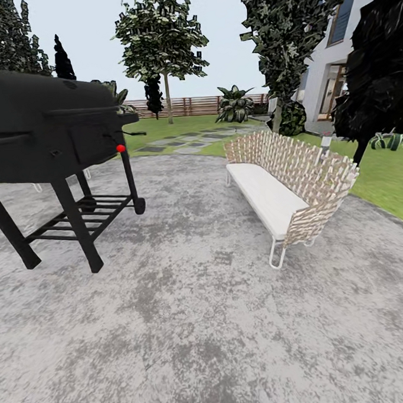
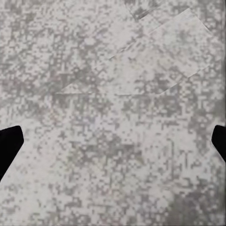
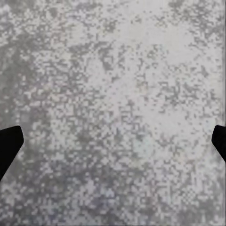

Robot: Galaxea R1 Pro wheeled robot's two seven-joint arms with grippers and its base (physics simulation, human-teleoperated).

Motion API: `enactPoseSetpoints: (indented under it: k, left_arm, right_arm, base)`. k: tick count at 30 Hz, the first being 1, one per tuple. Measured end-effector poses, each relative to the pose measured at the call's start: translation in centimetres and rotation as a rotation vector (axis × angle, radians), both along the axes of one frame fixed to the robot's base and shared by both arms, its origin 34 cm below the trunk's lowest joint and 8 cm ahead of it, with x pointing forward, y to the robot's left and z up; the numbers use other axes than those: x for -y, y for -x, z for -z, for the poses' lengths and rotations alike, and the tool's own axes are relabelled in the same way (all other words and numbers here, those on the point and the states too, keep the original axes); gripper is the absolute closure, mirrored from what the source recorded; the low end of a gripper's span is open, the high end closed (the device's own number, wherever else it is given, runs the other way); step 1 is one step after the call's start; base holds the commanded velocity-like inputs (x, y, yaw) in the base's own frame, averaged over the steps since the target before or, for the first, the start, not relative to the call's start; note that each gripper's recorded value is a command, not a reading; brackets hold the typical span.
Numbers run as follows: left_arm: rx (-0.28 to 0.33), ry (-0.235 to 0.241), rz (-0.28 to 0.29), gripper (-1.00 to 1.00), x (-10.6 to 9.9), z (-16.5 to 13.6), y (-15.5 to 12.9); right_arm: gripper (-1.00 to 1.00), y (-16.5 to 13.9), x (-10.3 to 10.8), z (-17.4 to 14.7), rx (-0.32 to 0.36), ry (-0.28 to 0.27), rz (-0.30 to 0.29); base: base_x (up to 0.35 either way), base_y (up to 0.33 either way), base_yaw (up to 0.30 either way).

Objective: In the garden, pick up the pesticide atomizer on the floor and spray pesticide onto both trees until each tree trunk is fully covered.

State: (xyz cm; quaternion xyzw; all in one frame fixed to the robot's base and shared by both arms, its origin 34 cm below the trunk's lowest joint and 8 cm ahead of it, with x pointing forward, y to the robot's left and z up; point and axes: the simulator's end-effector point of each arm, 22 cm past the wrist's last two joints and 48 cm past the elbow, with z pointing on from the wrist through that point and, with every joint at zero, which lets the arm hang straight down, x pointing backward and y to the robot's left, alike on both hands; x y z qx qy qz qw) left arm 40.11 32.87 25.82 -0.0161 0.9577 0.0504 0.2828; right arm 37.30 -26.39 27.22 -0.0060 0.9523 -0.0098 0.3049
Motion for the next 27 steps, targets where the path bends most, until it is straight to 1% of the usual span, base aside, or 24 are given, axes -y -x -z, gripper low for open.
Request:
enactPoseSetpoints:
  k: [6, 12, 19, 27]
  left_arm:
    - [0.001, 0.002, -0.005, -1.0, -0.04, -0.01, 0.0]
    - [0.001, 0.002, -0.005, -1.0, -0.02, 0.0, 0.0]
    - [0.001, 0.002, -0.007, -1.0, -0.04, 0.0, 0.0]
    - [0.001, 0.002, -0.008, -1.0, 0.0, 0.0, 0.0]
  right_arm:
    - [-1.0, 0.06, 0.0, 0.03, -0.002, 0.0, -0.001]
    - [-1.0, 0.08, -0.04, 0.05, -0.002, 0.0, -0.002]
    - [-1.0, 0.49, -0.03, 0.29, -0.012, 0.001, -0.002]
    - [-1.0, 0.74, -0.03, 0.44, -0.018, 0.0, -0.002]
  base:
    - [0.311, -0.127, 0.0]
    - [0.333, -0.038, 0.0]
    - [0.339, 0.009, 0.0]
    - [0.34, 0.088, 0.0]
